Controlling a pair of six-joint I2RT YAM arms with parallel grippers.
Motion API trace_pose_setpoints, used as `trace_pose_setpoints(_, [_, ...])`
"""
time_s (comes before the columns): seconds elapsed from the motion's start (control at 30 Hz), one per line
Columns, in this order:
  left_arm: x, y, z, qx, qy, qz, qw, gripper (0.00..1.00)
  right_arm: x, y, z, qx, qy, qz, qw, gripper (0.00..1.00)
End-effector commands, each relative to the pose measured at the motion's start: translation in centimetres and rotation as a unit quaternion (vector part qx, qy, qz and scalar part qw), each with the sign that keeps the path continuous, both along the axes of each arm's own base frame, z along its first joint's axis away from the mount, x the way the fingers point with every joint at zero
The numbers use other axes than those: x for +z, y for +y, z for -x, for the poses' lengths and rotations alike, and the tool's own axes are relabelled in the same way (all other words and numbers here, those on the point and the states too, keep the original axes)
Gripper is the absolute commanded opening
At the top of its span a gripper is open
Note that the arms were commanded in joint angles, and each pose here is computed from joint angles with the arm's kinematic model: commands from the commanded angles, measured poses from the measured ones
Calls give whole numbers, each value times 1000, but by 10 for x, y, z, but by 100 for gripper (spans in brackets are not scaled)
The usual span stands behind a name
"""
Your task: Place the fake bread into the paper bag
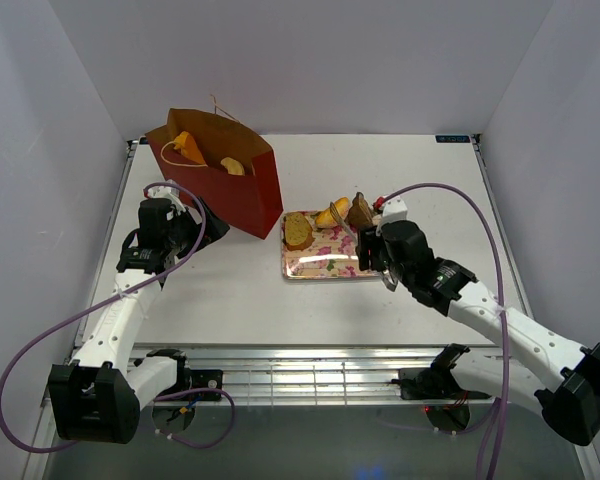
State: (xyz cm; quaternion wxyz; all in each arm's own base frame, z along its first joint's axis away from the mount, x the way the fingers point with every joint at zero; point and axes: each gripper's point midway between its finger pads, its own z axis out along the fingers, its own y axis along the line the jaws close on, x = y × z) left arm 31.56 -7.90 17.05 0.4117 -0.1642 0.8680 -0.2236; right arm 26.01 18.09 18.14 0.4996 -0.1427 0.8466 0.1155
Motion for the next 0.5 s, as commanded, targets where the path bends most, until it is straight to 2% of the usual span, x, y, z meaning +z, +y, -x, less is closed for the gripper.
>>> trace_pose_setpoints(0.0, [9,-3,-1,-7,-11,4,1000,98,21,12,-17,-18,-22,-50,998,64])
trace_pose_setpoints(0.47, [10,-8,1,-18,-14,13,1000,98,27,33,-53,-68,13,-110,992,65])
